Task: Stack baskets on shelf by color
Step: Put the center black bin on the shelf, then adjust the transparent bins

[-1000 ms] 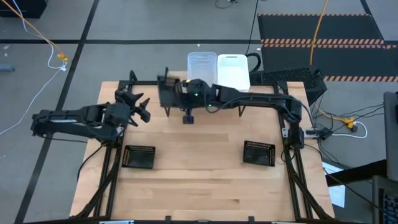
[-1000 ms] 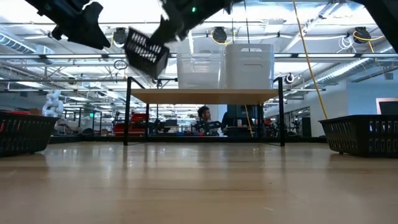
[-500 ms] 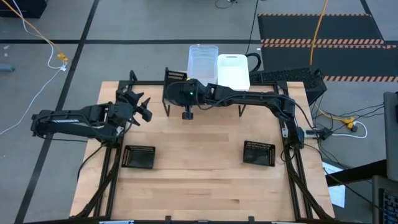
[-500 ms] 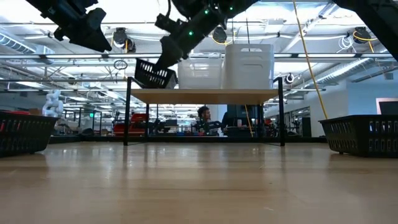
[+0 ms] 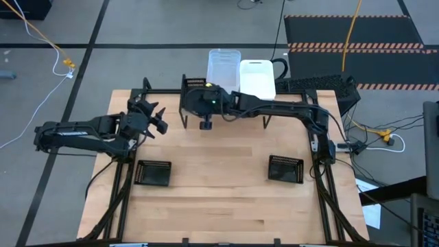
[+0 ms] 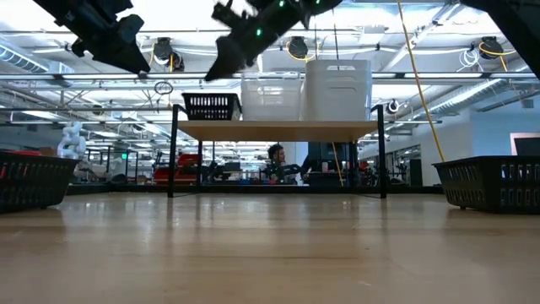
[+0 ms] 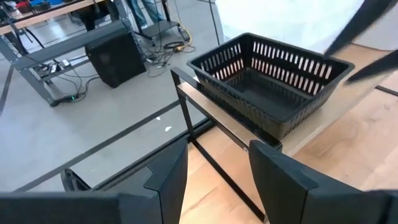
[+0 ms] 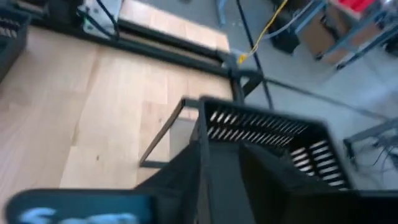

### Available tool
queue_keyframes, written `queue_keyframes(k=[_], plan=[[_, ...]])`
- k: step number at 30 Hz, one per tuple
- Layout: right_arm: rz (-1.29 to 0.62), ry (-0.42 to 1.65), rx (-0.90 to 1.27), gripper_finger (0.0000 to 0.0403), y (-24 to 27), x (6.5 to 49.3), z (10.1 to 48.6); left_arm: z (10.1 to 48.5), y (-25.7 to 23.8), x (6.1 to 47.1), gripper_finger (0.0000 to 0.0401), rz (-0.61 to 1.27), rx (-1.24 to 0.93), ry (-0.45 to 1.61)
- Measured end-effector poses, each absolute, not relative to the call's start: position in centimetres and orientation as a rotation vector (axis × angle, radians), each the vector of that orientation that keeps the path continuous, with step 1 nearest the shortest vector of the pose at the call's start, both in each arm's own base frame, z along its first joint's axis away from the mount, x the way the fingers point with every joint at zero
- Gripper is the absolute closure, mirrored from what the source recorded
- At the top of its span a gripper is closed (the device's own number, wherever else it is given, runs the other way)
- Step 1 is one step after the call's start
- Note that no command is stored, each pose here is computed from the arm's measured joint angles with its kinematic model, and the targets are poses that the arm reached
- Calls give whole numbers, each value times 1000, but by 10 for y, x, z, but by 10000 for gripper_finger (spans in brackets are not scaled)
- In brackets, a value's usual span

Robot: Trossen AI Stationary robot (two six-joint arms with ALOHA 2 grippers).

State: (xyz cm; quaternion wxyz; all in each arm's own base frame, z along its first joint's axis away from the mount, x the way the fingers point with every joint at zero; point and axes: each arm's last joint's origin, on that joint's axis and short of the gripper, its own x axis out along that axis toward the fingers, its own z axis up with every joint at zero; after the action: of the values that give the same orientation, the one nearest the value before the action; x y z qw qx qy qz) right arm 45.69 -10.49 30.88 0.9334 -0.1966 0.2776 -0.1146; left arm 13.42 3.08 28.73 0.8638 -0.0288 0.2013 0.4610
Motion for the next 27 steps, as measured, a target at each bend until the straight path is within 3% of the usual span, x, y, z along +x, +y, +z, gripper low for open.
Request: queue_keyframes(k=[5,9,12,17,27], plan=[[-311,494,-544,228,-93,436,355,285,31,138,227,960,-68,437],[-357,526,-640,207,-97,401,390,281,31,143,227,949,-63,470],[-379,569,-543,207,-122,373,403,279,31,148,227,939,-64,481],[-261,612,-258,212,-164,344,396,277,31,156,227,936,-66,477],[-149,609,-83,187,-178,338,387,281,31,164,227,880,-69,430]])
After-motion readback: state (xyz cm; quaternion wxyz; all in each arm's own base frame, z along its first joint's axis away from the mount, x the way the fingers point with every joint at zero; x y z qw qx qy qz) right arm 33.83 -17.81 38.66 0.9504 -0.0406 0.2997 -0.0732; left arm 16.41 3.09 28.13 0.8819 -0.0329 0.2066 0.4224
